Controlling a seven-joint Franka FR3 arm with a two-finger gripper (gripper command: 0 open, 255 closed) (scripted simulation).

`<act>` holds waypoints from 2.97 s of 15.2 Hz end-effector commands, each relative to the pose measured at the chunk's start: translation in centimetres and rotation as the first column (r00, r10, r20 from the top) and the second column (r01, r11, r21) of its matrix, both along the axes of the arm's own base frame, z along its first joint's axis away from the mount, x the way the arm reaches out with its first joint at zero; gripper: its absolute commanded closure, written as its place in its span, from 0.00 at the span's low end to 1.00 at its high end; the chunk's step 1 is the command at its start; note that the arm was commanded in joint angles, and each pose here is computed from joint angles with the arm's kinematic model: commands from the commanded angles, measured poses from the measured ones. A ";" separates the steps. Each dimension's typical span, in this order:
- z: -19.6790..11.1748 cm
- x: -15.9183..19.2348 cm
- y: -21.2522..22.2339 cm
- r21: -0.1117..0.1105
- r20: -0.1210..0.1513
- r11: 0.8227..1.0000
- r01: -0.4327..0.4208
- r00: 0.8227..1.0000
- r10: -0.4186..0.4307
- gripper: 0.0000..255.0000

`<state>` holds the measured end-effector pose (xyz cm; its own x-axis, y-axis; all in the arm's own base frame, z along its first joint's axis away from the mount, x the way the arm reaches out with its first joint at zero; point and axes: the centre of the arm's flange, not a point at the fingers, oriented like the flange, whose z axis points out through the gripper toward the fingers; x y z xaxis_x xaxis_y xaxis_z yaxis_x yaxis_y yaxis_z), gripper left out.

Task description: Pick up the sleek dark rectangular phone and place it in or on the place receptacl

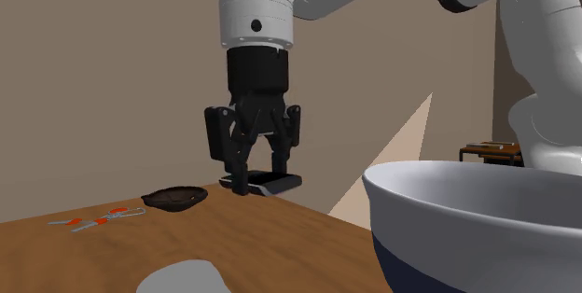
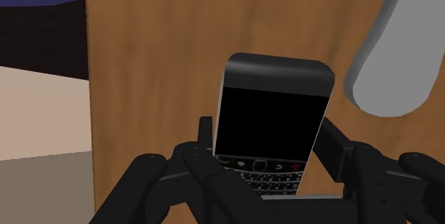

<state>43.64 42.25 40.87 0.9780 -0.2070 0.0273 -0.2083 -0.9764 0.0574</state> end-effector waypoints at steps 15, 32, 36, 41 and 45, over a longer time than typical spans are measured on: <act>2.9 14.3 -2.6 0.000 0.000 1.000 0.000 1.000 0.000 1.00; -3.3 20.9 -3.8 0.000 0.000 1.000 0.000 1.000 0.000 1.00; -4.5 20.9 -3.8 0.000 0.000 1.000 0.000 1.000 0.000 1.00; -4.5 20.9 -3.8 0.000 0.000 1.000 0.000 1.000 0.000 1.00; -4.5 20.9 -3.8 0.000 0.000 1.000 0.000 1.000 0.000 0.00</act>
<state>64.53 38.44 36.37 0.9780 -0.2070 0.0271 -0.2083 -0.9764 0.0575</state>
